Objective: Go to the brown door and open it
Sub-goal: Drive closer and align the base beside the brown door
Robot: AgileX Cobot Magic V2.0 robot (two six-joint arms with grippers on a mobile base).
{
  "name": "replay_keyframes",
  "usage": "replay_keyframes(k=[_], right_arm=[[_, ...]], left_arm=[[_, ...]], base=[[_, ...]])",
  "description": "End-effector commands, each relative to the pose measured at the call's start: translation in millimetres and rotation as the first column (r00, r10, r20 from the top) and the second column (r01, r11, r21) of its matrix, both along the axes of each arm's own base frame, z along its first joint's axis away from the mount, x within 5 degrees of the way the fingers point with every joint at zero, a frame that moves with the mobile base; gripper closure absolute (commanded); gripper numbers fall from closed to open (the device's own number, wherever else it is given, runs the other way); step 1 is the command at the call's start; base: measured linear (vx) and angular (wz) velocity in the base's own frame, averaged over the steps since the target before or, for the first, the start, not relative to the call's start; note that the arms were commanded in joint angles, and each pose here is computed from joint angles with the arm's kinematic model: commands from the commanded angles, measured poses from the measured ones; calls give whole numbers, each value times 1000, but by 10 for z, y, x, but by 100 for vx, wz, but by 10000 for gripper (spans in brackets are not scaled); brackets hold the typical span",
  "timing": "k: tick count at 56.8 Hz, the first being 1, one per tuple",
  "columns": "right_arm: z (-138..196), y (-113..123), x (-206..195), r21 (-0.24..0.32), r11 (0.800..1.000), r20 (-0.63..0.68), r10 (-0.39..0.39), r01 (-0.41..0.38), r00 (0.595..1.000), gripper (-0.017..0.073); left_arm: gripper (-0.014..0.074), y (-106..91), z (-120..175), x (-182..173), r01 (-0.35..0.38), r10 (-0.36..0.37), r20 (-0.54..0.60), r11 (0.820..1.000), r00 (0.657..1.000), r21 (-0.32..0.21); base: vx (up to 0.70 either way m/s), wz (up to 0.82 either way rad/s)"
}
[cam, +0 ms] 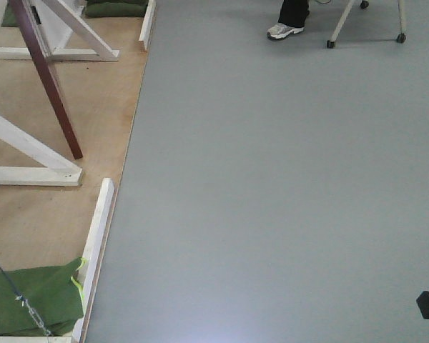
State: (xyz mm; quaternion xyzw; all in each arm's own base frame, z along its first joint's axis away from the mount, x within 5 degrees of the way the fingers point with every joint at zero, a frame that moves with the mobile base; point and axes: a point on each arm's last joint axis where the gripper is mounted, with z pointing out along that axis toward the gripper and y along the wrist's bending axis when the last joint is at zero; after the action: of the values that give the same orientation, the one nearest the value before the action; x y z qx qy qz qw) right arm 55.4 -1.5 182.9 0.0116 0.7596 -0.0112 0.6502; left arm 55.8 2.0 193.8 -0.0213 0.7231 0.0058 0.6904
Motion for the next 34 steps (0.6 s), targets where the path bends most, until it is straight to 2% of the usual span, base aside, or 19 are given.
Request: replay_keyframes(k=[1,34], right_arm=[[55,-3,6,-11,1000,79,-2,3,997,559],[55,-3,6,-11,1000,79,-2,3,997,559]], left_arm=[[600,2,158,-16,-3,3,106,1000,994,-3],[600,2,158,-16,-3,3,106,1000,994,-3]], base=[[37,-9],[38,0]])
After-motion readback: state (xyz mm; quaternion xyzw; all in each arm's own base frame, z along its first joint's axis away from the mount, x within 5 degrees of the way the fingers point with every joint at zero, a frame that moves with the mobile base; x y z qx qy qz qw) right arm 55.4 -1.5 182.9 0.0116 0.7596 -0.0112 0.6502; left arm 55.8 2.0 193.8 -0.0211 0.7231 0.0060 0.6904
